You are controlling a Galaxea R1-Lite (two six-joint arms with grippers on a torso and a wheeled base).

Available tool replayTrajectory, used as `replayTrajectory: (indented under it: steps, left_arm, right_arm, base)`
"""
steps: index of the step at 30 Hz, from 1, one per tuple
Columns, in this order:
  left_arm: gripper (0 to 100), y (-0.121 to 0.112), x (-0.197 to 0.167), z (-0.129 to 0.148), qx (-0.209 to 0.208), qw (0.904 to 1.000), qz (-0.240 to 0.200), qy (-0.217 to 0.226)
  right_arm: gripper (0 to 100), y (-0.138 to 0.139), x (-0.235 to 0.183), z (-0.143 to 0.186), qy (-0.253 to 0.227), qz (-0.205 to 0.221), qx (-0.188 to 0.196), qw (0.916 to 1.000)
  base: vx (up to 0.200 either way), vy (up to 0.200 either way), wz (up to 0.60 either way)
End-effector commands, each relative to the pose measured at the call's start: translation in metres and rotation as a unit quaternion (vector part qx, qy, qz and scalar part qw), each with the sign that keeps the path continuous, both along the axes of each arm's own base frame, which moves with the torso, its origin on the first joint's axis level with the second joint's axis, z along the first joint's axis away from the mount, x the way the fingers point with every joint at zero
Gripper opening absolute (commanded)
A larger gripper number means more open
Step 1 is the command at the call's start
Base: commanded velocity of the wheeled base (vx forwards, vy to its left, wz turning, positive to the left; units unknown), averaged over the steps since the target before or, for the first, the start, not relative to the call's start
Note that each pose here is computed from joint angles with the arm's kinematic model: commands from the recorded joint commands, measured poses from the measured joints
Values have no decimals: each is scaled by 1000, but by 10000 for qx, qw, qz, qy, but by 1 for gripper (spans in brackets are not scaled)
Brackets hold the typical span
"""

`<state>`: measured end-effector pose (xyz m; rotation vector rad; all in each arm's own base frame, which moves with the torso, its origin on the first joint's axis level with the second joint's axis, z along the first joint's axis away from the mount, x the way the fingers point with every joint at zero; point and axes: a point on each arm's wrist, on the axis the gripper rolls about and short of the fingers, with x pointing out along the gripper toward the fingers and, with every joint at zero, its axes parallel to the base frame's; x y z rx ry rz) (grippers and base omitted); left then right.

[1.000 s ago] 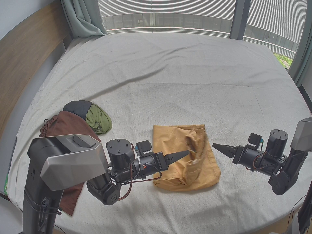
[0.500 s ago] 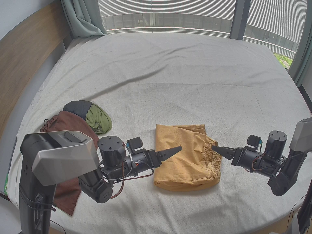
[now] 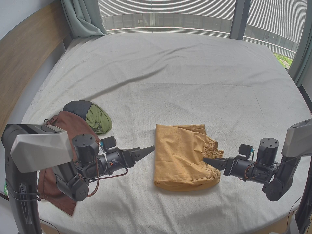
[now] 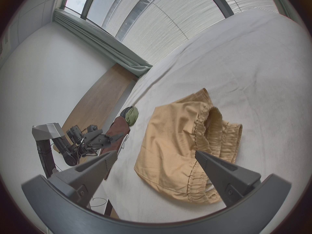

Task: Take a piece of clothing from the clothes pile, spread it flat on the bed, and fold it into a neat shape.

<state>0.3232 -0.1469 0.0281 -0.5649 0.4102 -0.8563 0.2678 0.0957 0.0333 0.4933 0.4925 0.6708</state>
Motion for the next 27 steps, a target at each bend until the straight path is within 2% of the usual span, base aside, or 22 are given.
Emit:
replayTrajectory:
  steps: [1, 5, 8, 15, 20, 27]
  left_arm:
    - [100, 20, -5, 7, 156, 9996, 214, -127]
    - [100, 44, -8, 10, 506, 9969, 415, -426]
    - [100, 56, -14, 11, 665, 9953, 520, -474]
    - [100, 71, -24, 7, 721, 9957, 508, -277]
    - [100, 81, -21, 3, 799, 9946, 594, -292]
    - [100, 81, -20, -1, 827, 9944, 601, -256]
  right_arm:
    - [100, 5, -3, -14, 264, 96, -88, 9996]
    - [100, 9, -6, -21, 389, 175, -139, 9990]
    - [100, 10, -7, -24, 453, 206, -162, 9986]
    - [100, 9, -9, -37, 679, 216, -266, 9971]
    - [100, 7, -13, -50, 817, 272, -485, 9951]
    - [100, 7, -9, -63, 861, 311, -635, 9938]
  base:
    - [0, 0, 0]
    - [0, 0, 0]
    - [0, 0, 0]
    - [0, 0, 0]
    - [0, 0, 0]
    - [0, 0, 0]
